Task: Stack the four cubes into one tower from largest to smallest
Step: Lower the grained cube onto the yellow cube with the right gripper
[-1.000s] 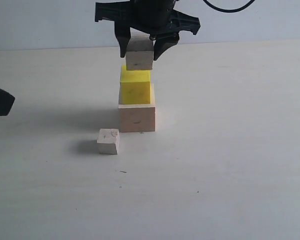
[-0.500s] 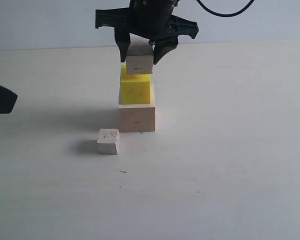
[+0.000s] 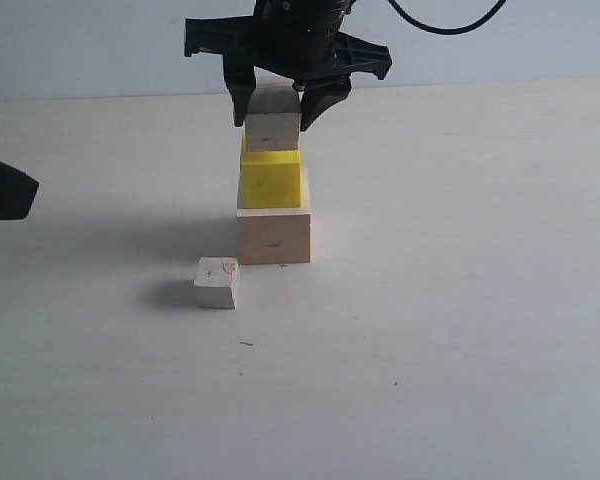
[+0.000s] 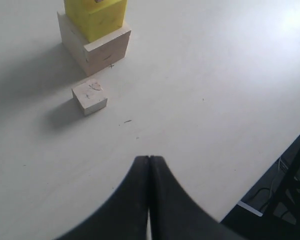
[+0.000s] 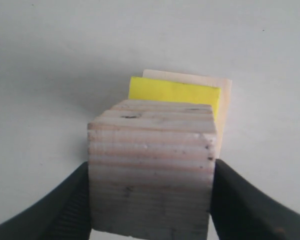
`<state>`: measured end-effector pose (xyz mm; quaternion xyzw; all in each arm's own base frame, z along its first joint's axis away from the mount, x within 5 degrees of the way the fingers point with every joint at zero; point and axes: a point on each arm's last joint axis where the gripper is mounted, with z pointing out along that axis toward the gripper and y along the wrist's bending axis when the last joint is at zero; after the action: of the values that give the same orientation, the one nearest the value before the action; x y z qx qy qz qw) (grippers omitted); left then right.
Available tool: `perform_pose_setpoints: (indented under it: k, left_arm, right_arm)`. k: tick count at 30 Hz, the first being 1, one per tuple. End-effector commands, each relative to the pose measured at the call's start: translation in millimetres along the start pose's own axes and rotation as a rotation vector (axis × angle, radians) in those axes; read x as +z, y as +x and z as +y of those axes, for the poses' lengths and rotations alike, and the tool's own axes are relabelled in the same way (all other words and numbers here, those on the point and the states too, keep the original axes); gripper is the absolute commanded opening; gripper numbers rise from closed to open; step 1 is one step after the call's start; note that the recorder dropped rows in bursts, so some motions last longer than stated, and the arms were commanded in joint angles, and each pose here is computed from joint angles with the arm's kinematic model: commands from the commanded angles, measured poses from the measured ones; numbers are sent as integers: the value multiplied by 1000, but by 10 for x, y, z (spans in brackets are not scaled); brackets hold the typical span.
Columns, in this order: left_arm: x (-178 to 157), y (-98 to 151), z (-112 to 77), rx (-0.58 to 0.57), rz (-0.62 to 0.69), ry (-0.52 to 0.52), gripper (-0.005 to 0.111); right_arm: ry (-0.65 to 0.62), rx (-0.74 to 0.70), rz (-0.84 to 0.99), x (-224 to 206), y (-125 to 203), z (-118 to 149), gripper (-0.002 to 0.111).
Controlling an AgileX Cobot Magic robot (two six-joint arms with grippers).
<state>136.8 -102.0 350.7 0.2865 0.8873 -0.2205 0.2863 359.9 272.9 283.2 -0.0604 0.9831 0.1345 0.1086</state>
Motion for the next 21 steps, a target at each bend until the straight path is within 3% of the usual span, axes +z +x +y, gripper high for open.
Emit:
perform_pose_setpoints:
  k: [1,21]
  left_arm:
    - [-7,-7,-10,-12,-19,9,0]
    - [-8,-14,-47,-39,-26,51,0]
  right_arm:
    - [-10,-12,-16,-45,-12,17,0]
    - [7,-35,19,144,-22,1,0]
